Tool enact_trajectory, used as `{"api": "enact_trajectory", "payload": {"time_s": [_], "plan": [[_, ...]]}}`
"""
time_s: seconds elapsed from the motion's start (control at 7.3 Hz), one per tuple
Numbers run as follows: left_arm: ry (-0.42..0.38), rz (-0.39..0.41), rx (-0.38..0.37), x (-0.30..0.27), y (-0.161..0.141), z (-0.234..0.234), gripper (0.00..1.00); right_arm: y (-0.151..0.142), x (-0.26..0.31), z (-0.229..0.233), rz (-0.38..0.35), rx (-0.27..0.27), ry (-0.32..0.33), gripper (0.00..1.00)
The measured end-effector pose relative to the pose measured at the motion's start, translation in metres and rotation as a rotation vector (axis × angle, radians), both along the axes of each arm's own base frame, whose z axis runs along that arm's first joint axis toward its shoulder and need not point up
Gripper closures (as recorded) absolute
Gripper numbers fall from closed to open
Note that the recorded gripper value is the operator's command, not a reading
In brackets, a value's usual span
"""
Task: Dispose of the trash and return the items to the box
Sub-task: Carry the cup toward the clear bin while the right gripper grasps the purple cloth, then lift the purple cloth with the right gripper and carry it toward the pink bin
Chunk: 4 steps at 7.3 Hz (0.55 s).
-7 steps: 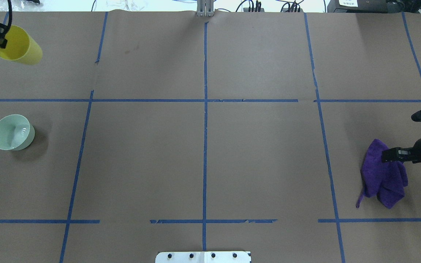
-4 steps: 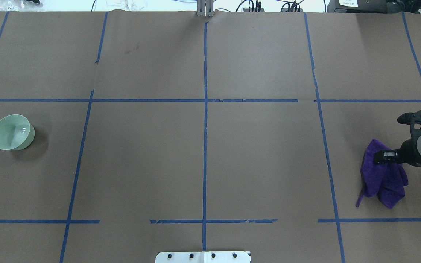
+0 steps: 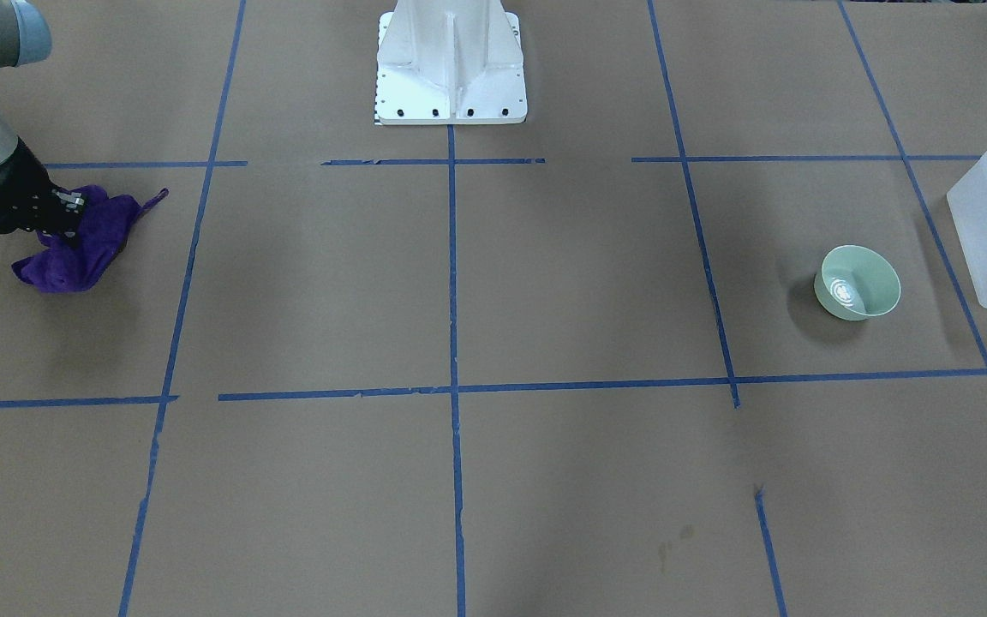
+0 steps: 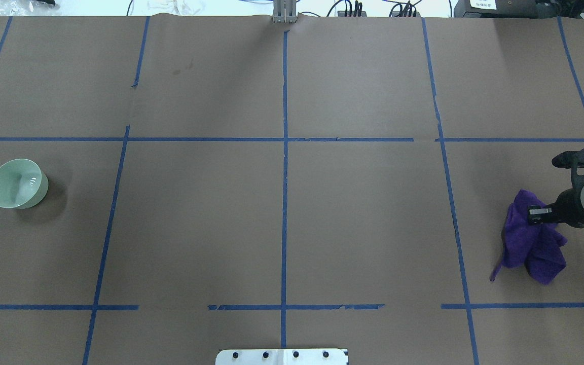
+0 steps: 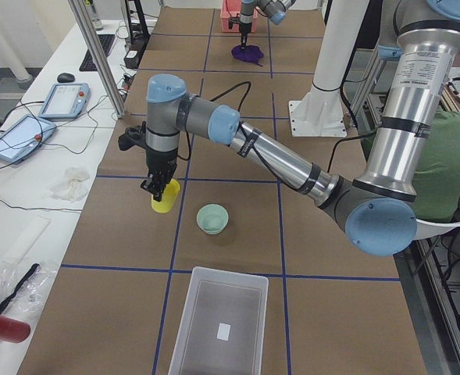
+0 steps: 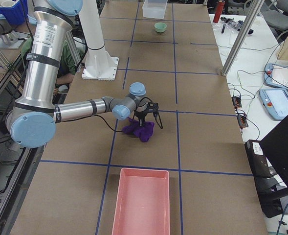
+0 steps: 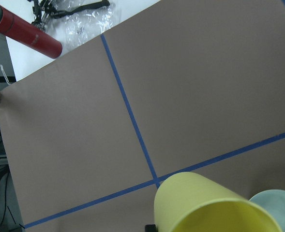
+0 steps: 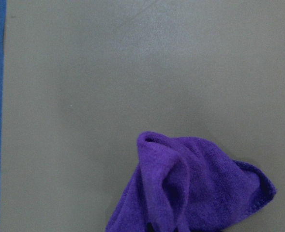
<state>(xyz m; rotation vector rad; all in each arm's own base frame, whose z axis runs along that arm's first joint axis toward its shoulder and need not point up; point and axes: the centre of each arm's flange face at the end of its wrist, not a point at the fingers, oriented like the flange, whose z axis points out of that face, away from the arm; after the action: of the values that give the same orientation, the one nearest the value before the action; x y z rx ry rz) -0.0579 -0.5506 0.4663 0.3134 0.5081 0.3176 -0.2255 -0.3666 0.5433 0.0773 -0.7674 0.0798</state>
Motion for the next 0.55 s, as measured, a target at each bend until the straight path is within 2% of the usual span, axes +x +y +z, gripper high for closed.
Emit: {"api": "enact_trajectory", "payload": {"time_s": [0.27,0.55], "plan": [[0.022,0.006,-0.023,-0.01,0.018,0.072,1.0,-0.011,0.041,-0.05,0.045,-0.042,-0.064,1.0],[0.084,-0.032,-0.118,-0.031,0.041,0.133,1.0,-0.013,0.077,-0.101,0.082,-0.074,-0.11,1.0]]}}
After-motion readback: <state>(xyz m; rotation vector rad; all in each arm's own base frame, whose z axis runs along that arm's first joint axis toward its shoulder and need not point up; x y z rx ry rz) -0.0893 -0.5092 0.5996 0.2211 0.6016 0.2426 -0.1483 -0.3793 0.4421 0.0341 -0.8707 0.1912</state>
